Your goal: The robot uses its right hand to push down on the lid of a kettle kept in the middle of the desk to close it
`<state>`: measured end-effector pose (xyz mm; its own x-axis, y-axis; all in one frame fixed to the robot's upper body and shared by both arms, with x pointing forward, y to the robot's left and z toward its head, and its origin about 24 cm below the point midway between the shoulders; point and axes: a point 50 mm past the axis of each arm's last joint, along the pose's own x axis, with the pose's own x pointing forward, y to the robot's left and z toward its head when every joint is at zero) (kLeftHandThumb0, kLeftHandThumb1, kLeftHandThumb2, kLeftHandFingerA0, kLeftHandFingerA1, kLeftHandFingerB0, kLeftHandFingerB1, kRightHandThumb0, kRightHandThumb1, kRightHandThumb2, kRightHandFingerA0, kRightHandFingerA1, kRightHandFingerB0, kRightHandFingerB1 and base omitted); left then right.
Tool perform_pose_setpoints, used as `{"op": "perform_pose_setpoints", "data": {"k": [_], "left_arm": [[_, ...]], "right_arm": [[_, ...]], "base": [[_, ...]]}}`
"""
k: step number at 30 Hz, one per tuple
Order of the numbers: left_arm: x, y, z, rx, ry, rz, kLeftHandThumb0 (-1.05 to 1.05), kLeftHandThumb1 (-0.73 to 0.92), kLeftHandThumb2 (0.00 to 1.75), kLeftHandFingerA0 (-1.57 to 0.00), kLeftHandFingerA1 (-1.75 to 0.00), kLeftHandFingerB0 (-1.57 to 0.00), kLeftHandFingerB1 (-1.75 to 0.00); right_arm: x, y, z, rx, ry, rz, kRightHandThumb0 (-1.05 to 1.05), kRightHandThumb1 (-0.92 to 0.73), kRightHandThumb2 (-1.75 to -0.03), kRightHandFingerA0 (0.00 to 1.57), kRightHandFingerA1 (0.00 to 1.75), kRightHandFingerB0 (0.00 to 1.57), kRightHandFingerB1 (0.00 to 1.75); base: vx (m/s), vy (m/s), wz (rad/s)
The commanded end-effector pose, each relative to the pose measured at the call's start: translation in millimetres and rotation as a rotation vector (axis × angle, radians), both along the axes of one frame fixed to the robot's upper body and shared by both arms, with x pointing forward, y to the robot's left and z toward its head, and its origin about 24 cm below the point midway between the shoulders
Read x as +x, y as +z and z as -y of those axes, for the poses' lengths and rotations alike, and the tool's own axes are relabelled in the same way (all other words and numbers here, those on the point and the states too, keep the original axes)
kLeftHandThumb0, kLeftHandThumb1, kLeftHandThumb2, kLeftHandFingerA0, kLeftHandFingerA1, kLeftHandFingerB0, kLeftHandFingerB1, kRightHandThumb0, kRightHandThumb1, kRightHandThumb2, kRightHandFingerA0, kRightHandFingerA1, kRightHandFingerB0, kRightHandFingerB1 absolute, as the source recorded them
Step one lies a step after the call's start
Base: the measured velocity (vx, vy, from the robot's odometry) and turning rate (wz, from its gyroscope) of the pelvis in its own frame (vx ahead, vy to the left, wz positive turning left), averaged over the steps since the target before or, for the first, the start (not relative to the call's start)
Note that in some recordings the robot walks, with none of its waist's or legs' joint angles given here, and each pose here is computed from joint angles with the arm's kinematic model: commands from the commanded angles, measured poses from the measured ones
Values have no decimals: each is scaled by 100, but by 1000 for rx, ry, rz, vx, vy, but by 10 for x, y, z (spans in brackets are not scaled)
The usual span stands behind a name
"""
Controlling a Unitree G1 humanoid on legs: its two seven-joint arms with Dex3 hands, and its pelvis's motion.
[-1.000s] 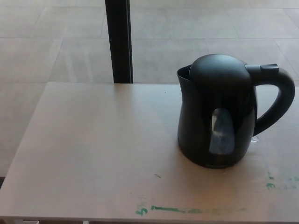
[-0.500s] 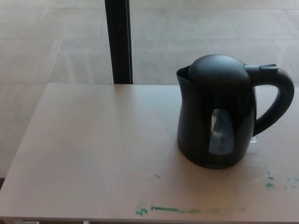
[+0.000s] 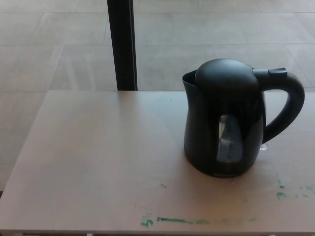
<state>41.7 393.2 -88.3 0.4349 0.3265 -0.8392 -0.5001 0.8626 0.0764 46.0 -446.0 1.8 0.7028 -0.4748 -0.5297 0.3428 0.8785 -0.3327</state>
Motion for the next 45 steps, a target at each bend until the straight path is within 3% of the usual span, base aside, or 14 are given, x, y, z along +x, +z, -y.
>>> {"op": "perform_pose_setpoints", "data": {"k": [1, 5, 6, 18, 20, 21, 25, 28, 29, 33, 35, 36, 42, 45], "left_arm": [[26, 5, -8, 13, 19, 11, -81, 65, 73, -40, -47, -35, -40], [43, 12, -6, 8, 4, 21, -77, 73, 63, -41, -47, -35, -36], [46, 10, -6, 8, 8, 18, -77, 73, 62, -42, -47, -35, -36], [29, -26, 32, 13, -4, -4, -79, 74, 63, -42, -45, -36, -36], [24, -56, 62, -6, 35, 2, -70, 55, 99, -40, -59, -21, -46], [23, -56, 62, -5, 31, -1, -76, 73, 62, -44, -46, -39, -37], [-1, -52, 67, -5, 8, 1, -75, 74, 63, -42, -47, -39, -38], [-32, -74, 94, 2, -17, -9, -78, 74, 63, -41, -46, -36, -36], [-32, -81, 103, -6, -11, -9, -85, 64, 73, -39, -47, -33, -39], [-7, -88, 110, 6, -22, -26, -85, 67, 70, -40, -45, -34, -38], [44, -74, 102, 17, -45, -18, -78, 63, 103, -39, -56, -28, -47], [45, -75, 101, 12, -31, -13, -82, 69, 69, -41, -45, -37, -39], [103, -70, 100, -12, 0, 2, -80, 66, 68, -40, -46, -34, -39], [89, -84, 111, -9, -1, -6, -72, 56, 100, -41, -59, -22, -46]], "right_arm": [[-145, -236, -195, 45, -138, 141, -87, -46, -87, 23, 83, 10, 64], [-181, -272, -261, 32, -119, 121, -86, -47, -88, 19, 79, 10, 63], [-181, -289, -276, 50, -137, 138, -82, -59, -57, 3, 97, 11, 68], [-76, -470, -506, 90, -129, 113, -79, -45, -86, 33, 79, 24, 63], [-49, -462, -512, 94, -108, 96, -79, -57, -57, 28, 87, 23, 64], [-47, -478, -517, 93, -110, 89, -79, -45, -87, 34, 78, 25, 62], [-99, -528, -531, 108, -110, 60, -79, -58, -58, 26, 88, 24, 62], [-110, -511, -530, 104, -105, 61, -80, -43, -87, 49, 89, 25, 62], [-90, -506, -537, 105, -96, 62, -80, -56, -57, 38, 94, 26, 63], [-58, -509, -532, 94, -89, 47, -82, -57, -58, 28, 91, 26, 66], [-62, -508, -558, 116, -101, 73, -79, -44, -89, 40, 83, 22, 60], [-62, -516, -557, 124, -105, 81, -77, -54, -57, 32, 92, 29, 63], [-89, -514, -549, 90, -87, 49, -81, -56, -58, 35, 89, 28, 63], [-77, -519, -532, 103, -102, 51, -79, -55, -57, 34, 91, 30, 64]], "base": [[0, 0, 0], [0, 0, 0], [0, 0, 0], [0, 0, 0], [0, 0, 0], [0, 0, 0], [0, 0, 0], [0, 0, 0], [0, 0, 0], [0, 0, 0], [0, 0, 0], [0, 0, 0], [0, 0, 0], [0, 0, 0]]}}
